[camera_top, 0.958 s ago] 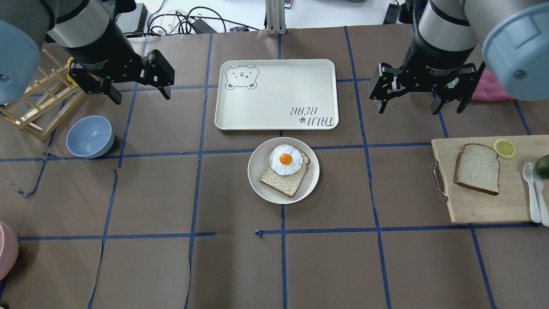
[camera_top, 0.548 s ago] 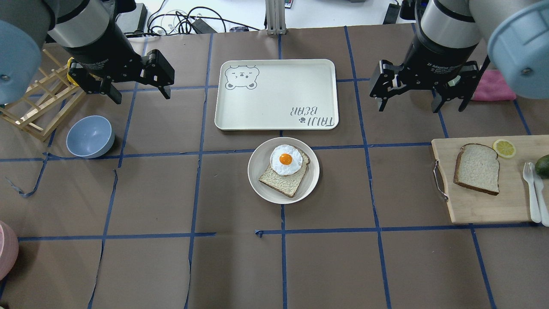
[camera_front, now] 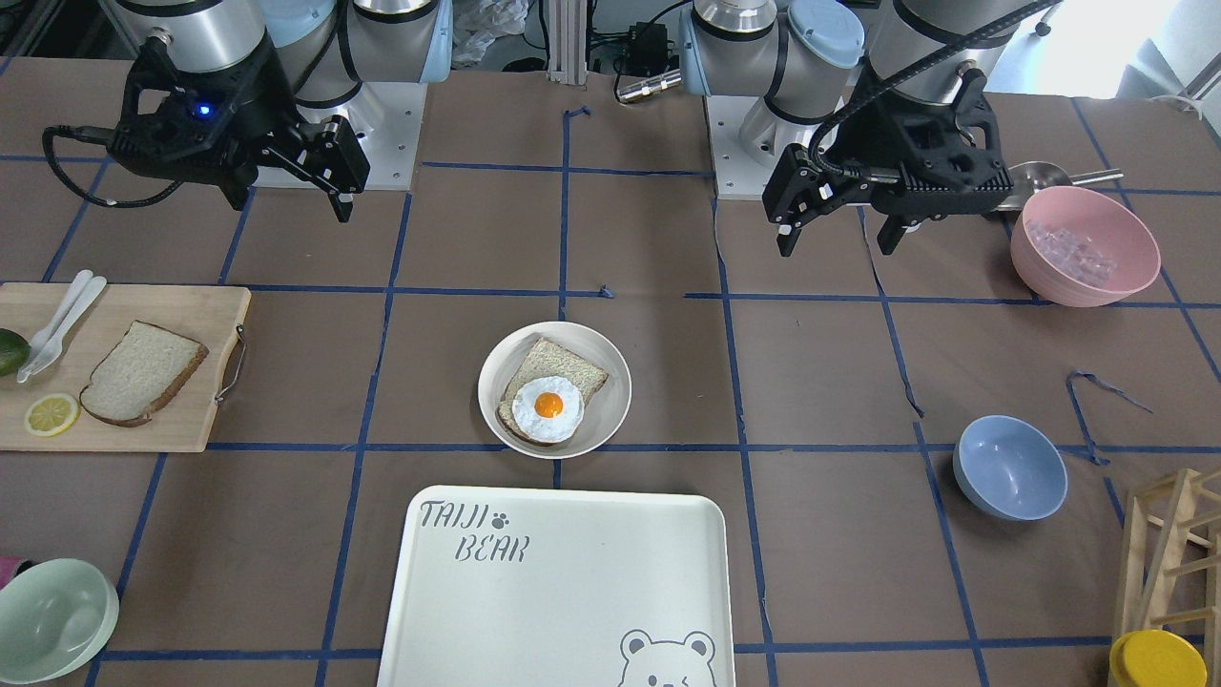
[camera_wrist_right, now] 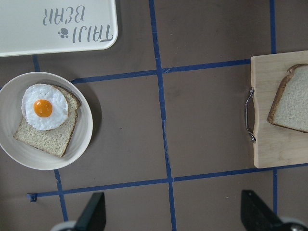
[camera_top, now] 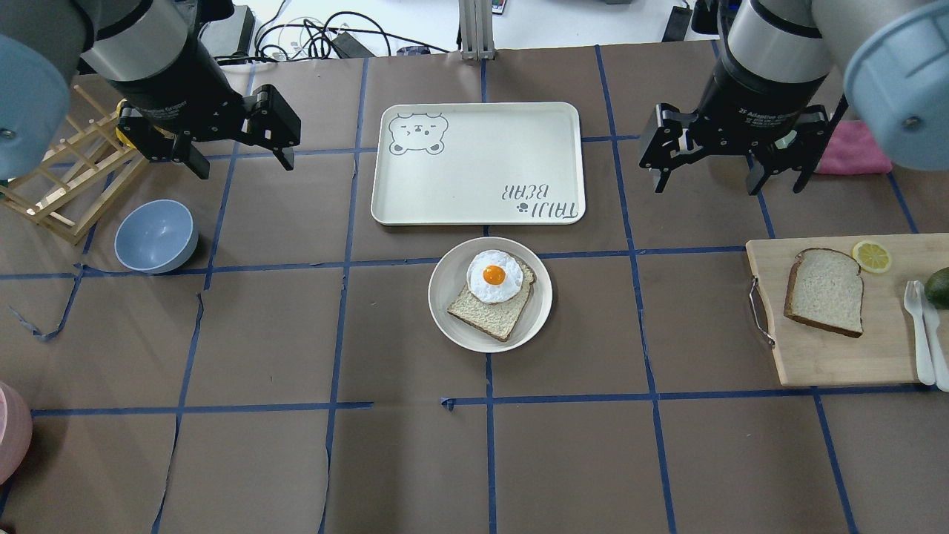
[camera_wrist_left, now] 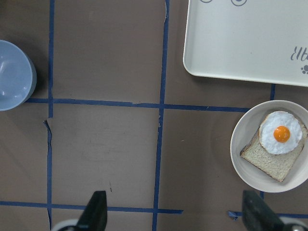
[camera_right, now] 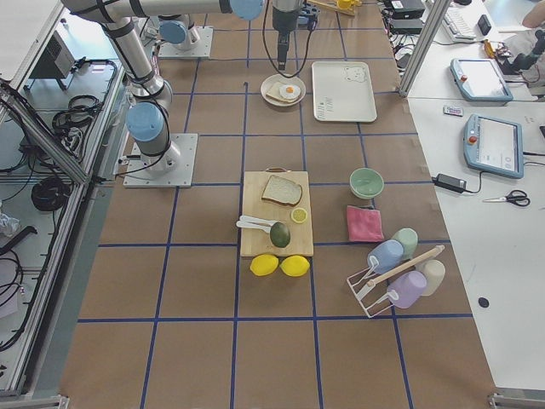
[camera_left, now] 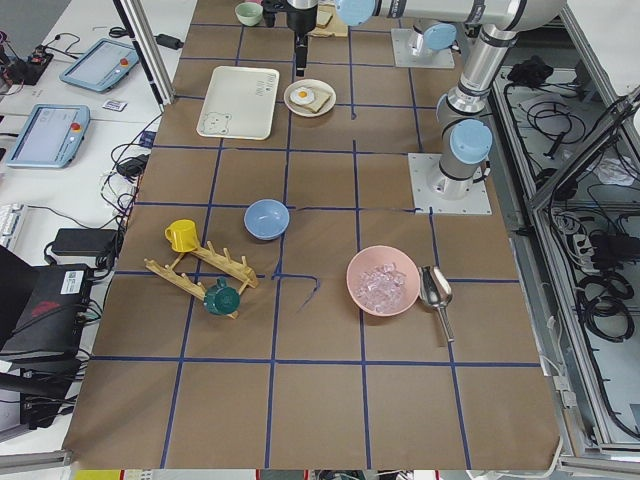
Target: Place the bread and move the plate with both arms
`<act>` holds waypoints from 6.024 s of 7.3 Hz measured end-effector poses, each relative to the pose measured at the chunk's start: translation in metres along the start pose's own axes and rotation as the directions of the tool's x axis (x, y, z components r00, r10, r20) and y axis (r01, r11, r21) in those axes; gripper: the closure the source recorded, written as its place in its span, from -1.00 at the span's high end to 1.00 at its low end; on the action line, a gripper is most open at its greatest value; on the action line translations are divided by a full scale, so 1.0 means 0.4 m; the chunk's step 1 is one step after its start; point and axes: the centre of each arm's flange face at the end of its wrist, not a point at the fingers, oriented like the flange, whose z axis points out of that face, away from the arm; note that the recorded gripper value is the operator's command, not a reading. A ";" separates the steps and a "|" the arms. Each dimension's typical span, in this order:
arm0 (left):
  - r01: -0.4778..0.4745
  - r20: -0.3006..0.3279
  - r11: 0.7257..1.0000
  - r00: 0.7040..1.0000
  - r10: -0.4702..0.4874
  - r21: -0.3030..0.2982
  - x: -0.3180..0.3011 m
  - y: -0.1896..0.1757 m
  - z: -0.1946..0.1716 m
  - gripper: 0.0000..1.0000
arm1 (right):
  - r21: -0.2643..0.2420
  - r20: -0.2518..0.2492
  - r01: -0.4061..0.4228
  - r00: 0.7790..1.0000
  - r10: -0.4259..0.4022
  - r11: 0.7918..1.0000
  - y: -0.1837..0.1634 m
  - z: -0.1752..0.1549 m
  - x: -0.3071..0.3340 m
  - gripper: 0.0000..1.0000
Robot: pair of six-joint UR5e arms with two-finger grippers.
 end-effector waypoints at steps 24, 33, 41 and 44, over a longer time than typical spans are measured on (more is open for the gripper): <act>0.000 0.007 1.000 1.000 0.000 -0.004 -0.002 0.003 0.005 1.00 | -0.010 -0.011 0.025 1.000 -0.025 1.000 0.001 0.007 0.003 1.00; -0.001 0.002 1.000 1.000 0.001 0.002 0.000 0.003 -0.002 1.00 | -0.007 -0.012 0.022 1.000 -0.022 1.000 -0.003 0.009 0.002 1.00; 0.001 0.002 1.000 1.000 -0.001 0.003 -0.001 0.004 -0.004 1.00 | -0.024 -0.015 -0.007 1.000 0.007 1.000 -0.032 0.034 0.033 1.00; 0.000 0.002 1.000 1.000 0.000 0.004 -0.001 0.006 -0.005 1.00 | -0.105 -0.028 -0.152 0.988 0.150 0.983 -0.173 0.169 0.203 1.00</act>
